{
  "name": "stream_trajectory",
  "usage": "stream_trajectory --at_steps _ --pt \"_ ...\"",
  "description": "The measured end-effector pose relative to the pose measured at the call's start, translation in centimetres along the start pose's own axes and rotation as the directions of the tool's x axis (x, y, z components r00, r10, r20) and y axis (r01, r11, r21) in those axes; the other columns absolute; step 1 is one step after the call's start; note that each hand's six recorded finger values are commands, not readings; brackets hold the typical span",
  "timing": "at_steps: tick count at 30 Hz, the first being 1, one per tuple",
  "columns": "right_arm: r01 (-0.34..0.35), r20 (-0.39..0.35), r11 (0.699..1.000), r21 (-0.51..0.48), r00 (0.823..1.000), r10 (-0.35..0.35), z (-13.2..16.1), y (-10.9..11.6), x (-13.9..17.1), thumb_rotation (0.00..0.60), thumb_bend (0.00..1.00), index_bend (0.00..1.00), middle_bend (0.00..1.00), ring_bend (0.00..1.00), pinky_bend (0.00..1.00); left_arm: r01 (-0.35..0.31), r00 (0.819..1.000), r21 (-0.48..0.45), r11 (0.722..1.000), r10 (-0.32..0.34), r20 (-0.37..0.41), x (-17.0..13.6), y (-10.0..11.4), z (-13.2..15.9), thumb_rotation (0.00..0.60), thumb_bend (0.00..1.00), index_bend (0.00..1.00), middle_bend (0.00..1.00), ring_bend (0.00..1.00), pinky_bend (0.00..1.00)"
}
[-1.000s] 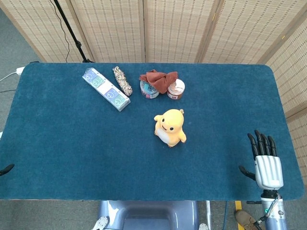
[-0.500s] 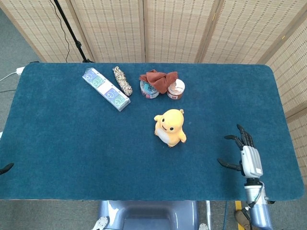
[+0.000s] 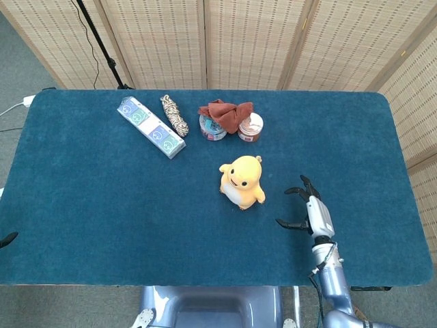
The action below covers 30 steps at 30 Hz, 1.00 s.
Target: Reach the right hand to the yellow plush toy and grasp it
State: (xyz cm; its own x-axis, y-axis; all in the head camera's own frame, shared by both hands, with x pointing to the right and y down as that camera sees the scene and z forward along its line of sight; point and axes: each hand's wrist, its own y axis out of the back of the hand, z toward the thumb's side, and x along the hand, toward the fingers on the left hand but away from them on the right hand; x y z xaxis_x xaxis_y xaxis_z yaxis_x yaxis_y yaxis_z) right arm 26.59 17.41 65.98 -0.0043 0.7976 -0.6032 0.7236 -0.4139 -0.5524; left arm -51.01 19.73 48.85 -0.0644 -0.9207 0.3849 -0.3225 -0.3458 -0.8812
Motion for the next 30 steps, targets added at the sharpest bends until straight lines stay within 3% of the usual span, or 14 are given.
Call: stream_trajectory --at_steps 5,17,30 --pt "-0.042 0.057 0.997 -0.071 0.997 0.046 1.0 -1.9 -1.3 0.6 0.0 0.33 0.0 0.0 0.0 -0.002 1.0 -0.005 1.0 0.002 -0.003 0.0 0.1 -0.1 0.6 0.07 0.0 0.0 0.0 0.0" --pt "-0.12 0.144 0.985 -0.125 0.98 0.137 2.0 -4.6 -2.6 0.6 0.0 0.35 0.0 0.0 0.0 -0.006 1.0 -0.021 1.0 0.005 -0.008 0.0 0.5 -0.5 0.6 0.07 0.0 0.0 0.0 0.0" --pt "-0.149 0.192 0.979 -0.14 0.966 0.174 3.7 -5.2 -3.7 0.6 0.0 0.45 0.0 0.0 0.0 -0.009 1.0 -0.035 0.999 0.008 -0.012 0.1 0.8 -0.9 0.6 0.07 0.0 0.0 0.0 0.0"
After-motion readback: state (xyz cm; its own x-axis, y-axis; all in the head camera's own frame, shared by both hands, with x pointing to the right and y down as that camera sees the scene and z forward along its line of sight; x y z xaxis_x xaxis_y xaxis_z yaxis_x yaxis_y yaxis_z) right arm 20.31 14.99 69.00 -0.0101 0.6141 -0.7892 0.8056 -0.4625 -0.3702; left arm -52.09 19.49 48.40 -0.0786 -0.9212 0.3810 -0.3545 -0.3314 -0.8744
